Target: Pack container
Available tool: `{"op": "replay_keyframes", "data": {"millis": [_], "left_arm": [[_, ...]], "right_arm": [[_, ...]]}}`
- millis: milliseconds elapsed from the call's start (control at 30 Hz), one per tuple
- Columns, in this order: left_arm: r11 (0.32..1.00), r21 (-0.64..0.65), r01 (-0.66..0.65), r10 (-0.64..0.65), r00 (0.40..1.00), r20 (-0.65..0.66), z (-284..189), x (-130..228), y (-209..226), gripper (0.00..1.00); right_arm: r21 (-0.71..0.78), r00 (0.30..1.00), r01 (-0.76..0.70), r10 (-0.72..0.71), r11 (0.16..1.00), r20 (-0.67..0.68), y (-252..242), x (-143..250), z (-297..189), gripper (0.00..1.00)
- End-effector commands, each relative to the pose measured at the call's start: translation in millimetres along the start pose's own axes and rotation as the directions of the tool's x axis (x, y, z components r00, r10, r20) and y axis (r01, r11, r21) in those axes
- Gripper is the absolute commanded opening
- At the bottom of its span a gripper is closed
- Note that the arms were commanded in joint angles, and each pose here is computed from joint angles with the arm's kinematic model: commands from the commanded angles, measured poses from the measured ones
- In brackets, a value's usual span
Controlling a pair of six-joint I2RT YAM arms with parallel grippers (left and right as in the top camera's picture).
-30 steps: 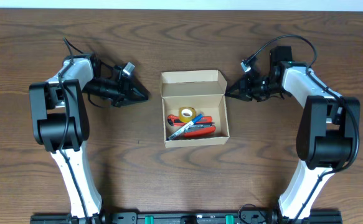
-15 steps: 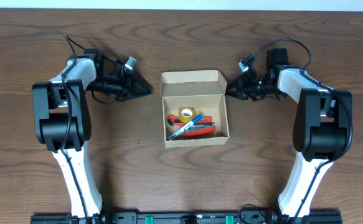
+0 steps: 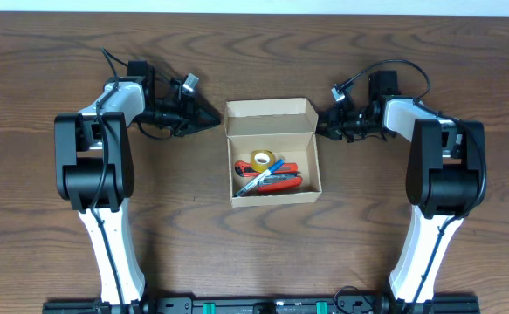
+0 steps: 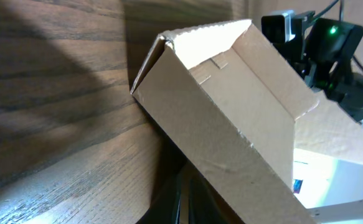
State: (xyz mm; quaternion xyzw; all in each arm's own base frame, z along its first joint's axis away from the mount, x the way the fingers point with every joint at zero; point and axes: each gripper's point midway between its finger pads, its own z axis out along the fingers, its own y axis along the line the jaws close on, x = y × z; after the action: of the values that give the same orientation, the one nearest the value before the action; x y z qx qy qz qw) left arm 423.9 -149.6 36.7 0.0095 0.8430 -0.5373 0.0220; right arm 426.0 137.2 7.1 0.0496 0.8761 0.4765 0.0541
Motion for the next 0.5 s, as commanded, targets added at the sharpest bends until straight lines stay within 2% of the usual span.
{"op": "replay_keyframes", "data": {"millis": [0,133,233,467], "left_arm": [[0.997,0.049,0.051,-0.051,0.999,-0.011,5.6,1.9,-0.1,0.06],[0.992,0.12,0.043,-0.043,0.999,-0.009,4.5,0.3,-12.4,0.06],[0.989,0.136,0.058,-0.056,0.998,-0.013,4.2,1.2,-15.2,0.06],[0.979,0.192,0.066,-0.064,0.998,-0.019,2.8,2.2,-25.3,0.06]], "right_arm": [[-0.061,1.0,-0.006,0.005,0.998,-0.021,7.4,2.9,6.0,0.01],[-0.205,0.997,0.068,-0.071,0.976,-0.007,33.7,-3.1,2.6,0.01],[-0.354,0.99,0.131,-0.139,0.926,0.001,61.0,-4.6,-5.3,0.01],[-0.503,0.98,0.168,-0.198,0.848,-0.007,87.6,0.4,-18.2,0.01]]}}
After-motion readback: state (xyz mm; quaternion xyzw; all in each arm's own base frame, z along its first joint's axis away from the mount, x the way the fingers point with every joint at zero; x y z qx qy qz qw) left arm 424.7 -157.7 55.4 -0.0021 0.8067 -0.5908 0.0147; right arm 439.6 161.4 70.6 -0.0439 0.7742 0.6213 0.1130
